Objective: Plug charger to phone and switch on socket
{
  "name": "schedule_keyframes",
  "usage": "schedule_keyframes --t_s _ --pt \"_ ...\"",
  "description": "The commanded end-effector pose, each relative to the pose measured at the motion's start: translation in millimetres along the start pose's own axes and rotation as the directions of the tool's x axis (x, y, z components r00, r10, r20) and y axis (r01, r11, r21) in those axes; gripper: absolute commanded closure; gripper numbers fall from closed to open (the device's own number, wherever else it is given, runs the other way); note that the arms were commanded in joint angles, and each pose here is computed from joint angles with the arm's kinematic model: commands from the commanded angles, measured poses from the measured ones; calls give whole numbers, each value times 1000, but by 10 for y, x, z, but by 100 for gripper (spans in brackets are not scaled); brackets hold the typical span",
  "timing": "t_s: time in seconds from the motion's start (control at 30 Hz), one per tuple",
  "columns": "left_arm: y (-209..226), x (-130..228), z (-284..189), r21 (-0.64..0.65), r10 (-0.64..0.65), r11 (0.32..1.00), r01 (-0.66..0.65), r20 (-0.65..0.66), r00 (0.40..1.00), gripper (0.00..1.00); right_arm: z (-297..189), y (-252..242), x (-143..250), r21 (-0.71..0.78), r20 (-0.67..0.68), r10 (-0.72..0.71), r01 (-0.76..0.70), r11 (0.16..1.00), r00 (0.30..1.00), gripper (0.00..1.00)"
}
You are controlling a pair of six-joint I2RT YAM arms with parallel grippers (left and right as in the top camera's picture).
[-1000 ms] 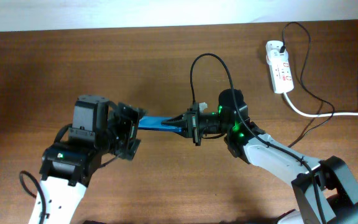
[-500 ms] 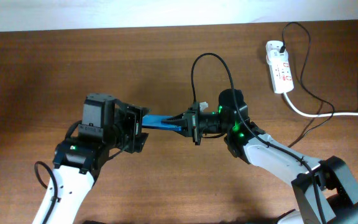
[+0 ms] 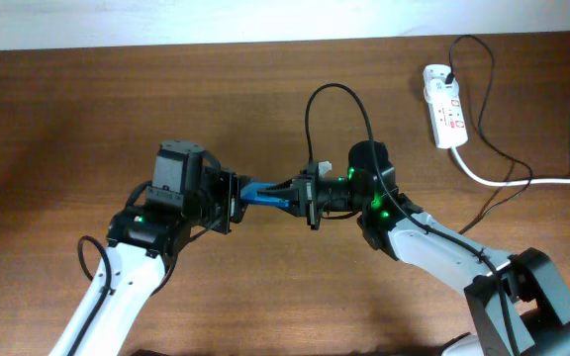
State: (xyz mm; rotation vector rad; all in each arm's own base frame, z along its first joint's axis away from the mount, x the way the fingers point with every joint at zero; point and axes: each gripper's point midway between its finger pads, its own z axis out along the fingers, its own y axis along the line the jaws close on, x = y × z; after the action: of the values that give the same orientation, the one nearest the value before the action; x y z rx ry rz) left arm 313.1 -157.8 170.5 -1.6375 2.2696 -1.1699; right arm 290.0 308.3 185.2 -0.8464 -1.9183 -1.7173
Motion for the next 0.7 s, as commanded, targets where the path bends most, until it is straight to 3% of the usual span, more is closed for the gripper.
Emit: schedule_keyframes --t_s 0.0,0.2,0.47,0.57,0.67 --pt "-28 -3 16 16 0 1000 0 3 1000 66 -6 88 57 -14 -10 -32 32 999 999 96" --pt "-30 -4 16 17 0 1000 0 4 1000 87 -6 88 57 -14 -10 -32 32 999 999 96" --pt "-127 11 12 55 -38 998 38 -5 999 87 -6 89 55 -14 -10 -31 31 999 999 96" --pt "-125 22 12 53 -37 998 38 -11 999 98 -6 89 56 -14 -10 -32 32 999 999 95" --pt "-129 29 12 55 -36 998 36 -16 999 100 -6 88 56 -14 -10 -32 32 999 999 88"
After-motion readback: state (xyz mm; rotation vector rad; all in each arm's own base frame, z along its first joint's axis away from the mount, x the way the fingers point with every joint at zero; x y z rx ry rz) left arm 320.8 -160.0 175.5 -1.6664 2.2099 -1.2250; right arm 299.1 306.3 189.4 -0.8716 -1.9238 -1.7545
